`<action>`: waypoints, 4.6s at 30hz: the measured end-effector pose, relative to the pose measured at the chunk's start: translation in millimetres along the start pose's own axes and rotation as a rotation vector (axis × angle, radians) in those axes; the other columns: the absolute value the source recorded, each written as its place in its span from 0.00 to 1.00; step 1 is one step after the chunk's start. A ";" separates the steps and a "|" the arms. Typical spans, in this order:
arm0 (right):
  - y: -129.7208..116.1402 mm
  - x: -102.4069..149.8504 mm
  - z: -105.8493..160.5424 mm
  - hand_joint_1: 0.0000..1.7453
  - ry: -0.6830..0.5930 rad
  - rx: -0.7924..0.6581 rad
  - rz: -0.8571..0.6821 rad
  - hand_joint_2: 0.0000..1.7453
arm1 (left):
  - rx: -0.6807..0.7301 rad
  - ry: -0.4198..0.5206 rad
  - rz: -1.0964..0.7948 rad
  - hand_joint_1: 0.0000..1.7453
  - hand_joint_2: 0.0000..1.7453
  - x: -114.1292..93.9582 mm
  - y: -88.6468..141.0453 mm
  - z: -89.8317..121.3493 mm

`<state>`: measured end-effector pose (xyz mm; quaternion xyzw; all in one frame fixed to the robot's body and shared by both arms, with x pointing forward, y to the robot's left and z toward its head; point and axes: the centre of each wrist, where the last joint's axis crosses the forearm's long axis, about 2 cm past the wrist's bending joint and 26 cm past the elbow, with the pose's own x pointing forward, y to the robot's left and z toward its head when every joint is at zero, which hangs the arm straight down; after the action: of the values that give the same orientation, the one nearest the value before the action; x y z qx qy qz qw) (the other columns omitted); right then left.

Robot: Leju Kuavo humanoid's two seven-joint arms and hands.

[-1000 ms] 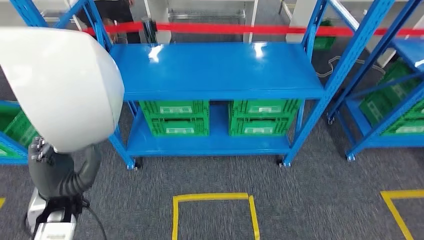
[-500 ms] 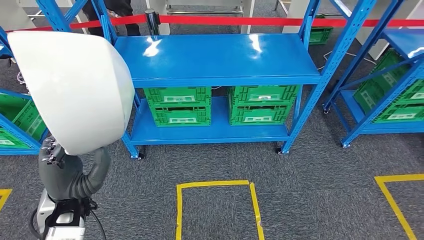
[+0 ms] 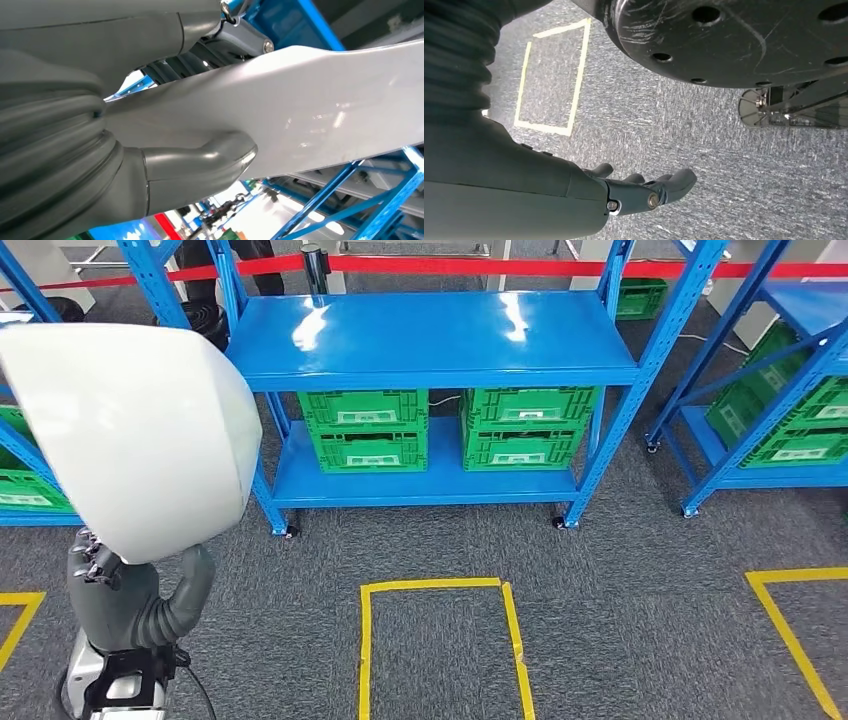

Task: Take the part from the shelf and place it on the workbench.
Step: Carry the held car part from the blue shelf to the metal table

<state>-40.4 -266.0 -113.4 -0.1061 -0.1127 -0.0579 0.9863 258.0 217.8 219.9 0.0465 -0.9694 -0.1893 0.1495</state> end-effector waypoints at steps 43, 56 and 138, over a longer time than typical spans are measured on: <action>1.7 5.9 -1.3 0.00 -0.007 0.024 0.068 0.00 | 0.114 0.076 0.030 1.00 1.00 12.3 -1.3 17.1; 2.2 3.0 -0.3 0.00 -0.028 0.028 0.068 0.00 | 0.134 0.135 0.091 1.00 1.00 16.6 -14.6 21.9; 5.0 1.6 0.6 0.00 0.033 0.072 0.055 0.00 | 0.085 0.171 0.079 1.00 1.00 -15.9 -15.8 4.4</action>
<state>-38.4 -261.2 -113.5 -0.0724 -0.0957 -0.0285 0.9924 272.2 207.1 205.7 0.0306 -0.9613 -0.1374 0.2370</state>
